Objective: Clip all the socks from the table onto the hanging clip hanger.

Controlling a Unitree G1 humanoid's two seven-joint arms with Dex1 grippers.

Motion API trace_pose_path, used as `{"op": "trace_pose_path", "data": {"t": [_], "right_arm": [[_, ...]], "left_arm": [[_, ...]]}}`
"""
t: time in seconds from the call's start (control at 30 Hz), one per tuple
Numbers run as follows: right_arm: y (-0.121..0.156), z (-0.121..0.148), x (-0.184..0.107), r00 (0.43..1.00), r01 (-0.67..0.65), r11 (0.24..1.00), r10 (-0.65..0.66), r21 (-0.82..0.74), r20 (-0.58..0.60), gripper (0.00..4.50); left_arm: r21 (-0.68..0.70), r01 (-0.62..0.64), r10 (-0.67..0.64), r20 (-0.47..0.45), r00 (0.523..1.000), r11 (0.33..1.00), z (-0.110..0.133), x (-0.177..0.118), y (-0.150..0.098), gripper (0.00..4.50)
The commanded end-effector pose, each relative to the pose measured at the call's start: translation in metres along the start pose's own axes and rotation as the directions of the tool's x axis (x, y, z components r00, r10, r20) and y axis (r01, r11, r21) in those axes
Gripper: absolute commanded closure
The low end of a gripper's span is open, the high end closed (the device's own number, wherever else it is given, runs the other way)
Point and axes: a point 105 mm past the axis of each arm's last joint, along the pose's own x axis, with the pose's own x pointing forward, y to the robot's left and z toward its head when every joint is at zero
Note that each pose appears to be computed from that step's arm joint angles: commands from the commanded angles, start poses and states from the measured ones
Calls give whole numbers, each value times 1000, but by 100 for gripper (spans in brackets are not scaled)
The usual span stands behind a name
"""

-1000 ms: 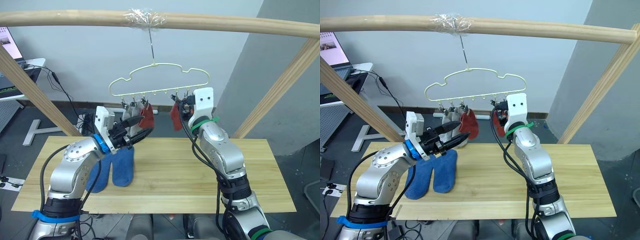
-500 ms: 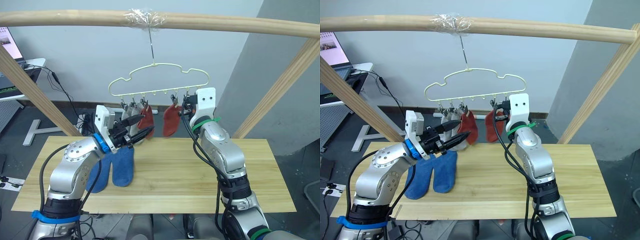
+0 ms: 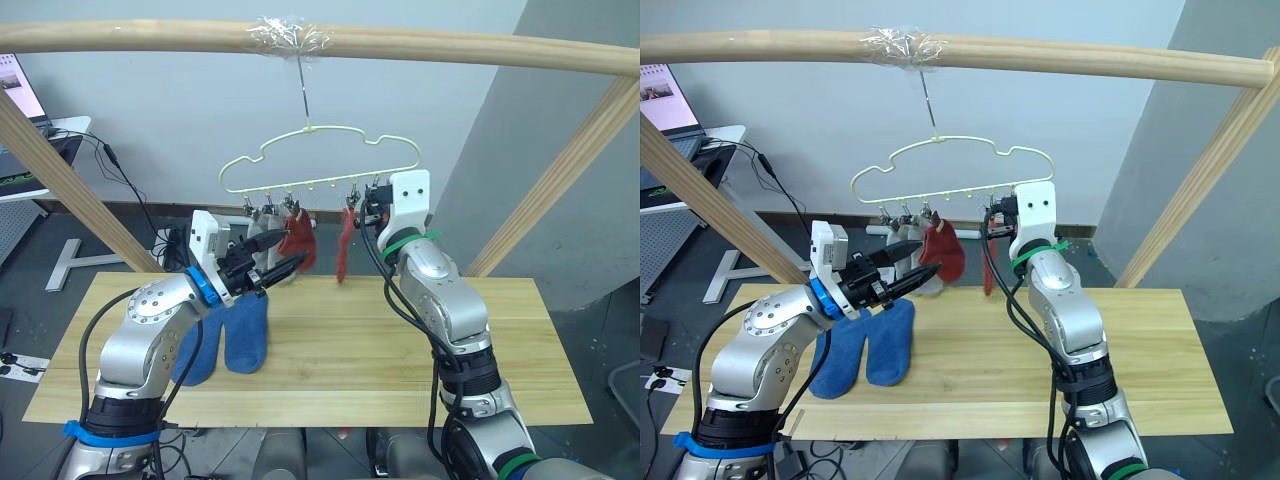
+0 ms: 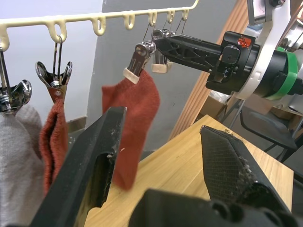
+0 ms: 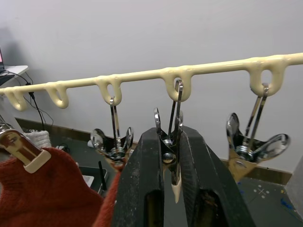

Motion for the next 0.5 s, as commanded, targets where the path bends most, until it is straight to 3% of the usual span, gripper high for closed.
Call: {"op": "trace_pose_path", "data": {"t": [0.03, 0.5], "right_arm": [[6, 15, 1, 998, -15, 1000, 16, -8, 55, 420], [5, 19, 4, 998, -2, 1000, 1, 2, 65, 420]], "left_arm": [[34, 11, -12, 29, 1000, 999, 9, 1, -4, 159], [42, 19, -20, 40, 999, 999, 14, 7, -7, 159]]}}
